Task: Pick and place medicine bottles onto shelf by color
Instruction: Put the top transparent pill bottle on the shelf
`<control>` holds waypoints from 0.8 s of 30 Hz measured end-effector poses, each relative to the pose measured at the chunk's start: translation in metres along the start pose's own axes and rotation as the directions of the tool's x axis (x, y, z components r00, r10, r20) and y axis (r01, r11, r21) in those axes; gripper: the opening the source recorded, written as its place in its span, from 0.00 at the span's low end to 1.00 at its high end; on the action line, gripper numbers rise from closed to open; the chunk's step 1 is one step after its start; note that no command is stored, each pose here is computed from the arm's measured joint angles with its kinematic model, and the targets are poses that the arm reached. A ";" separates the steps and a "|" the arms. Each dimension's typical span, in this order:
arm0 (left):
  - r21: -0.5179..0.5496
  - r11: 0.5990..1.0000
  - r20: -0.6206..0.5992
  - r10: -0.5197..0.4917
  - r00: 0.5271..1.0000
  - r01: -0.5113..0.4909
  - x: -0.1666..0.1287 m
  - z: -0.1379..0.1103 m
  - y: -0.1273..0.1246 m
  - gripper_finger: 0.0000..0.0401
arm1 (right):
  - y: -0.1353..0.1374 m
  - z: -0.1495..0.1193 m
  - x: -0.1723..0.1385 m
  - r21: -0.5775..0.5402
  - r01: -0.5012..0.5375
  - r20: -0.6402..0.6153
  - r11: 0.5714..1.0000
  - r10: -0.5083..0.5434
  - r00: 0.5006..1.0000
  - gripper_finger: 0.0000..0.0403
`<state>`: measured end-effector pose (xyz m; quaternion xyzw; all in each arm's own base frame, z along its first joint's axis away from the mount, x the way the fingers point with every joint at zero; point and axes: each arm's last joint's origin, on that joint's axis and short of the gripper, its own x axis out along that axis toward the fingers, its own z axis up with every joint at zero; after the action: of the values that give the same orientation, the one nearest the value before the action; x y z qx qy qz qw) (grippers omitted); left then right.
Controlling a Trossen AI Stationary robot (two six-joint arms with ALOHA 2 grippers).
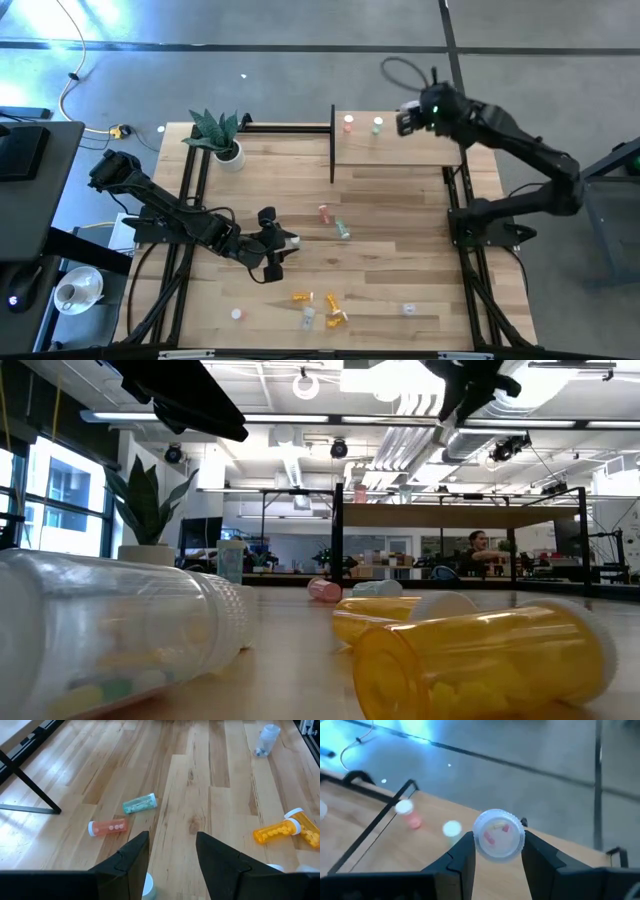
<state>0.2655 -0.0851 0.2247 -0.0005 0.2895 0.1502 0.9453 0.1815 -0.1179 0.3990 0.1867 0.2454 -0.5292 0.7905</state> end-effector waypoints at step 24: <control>0.001 1.000 0.000 0.000 1.000 0.000 0.000 0.000 0.000 0.38 | -0.021 -0.007 0.104 0.069 0.052 -0.428 0.996 -0.018 0.904 0.29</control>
<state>0.2655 -0.0851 0.2247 0.0000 0.2896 0.1501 0.9453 0.1942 -0.1989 0.3318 0.3243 0.3947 -0.4989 0.7001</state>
